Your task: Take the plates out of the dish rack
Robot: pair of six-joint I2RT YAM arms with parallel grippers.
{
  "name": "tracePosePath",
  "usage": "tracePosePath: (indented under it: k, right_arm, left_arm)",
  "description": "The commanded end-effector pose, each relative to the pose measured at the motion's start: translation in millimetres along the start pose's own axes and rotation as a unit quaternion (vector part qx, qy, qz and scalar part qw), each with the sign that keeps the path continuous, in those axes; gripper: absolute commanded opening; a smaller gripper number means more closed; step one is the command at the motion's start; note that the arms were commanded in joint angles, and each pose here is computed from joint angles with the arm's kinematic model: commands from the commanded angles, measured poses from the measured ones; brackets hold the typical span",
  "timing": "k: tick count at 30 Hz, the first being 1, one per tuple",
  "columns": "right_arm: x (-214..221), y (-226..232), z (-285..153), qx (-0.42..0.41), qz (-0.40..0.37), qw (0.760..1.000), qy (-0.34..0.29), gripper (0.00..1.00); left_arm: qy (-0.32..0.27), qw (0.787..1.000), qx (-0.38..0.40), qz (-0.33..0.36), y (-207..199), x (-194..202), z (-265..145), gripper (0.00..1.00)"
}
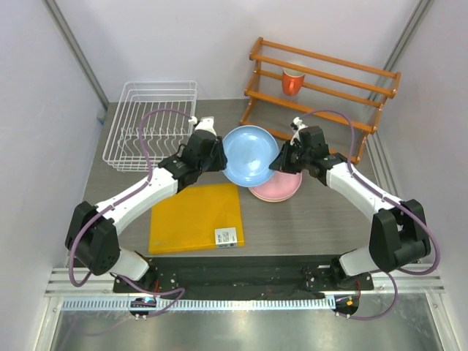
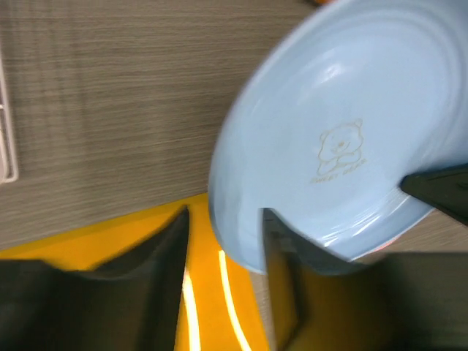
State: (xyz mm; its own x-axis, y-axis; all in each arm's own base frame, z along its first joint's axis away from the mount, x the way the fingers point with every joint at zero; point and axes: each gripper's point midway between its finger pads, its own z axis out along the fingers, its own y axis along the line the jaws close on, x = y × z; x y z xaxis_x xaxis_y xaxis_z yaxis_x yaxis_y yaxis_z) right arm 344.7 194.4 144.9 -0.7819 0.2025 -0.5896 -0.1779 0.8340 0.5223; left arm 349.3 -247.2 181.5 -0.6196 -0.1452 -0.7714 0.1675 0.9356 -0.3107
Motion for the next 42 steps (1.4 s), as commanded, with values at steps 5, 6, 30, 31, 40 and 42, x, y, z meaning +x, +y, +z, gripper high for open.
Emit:
tracePosePath:
  k: [5, 6, 30, 31, 40, 42]
  right_arm:
    - [-18, -28, -41, 0.08, 0.003, 0.995, -0.056, 0.01]
    - [-17, -32, -44, 0.086, 0.004, 0.995, -0.056, 0.01]
    - [30, -81, -36, 0.138, 0.055, 0.988, 0.028, 0.04]
    - [25, -81, -34, 0.136, 0.056, 0.989, 0.024, 0.04]
    - [6, -87, -12, 0.134, 0.051, 0.989, 0.021, 0.04]
    - [3, -88, -9, 0.134, 0.053, 0.989, 0.021, 0.04]
  left_arm:
    - [-0.075, 0.997, -0.028, -0.011, 5, -35, -19, 0.99]
    - [-0.081, 0.996, -0.042, -0.011, 12, -37, -20, 0.99]
    - [-0.136, 0.971, -0.19, 0.052, 77, -49, -49, 0.99]
    - [-0.135, 0.971, -0.19, 0.054, 77, -48, -49, 1.0]
    - [-0.13, 0.972, -0.187, 0.053, 75, -46, -45, 1.0]
    - [-0.126, 0.972, -0.189, 0.057, 75, -45, -43, 0.99]
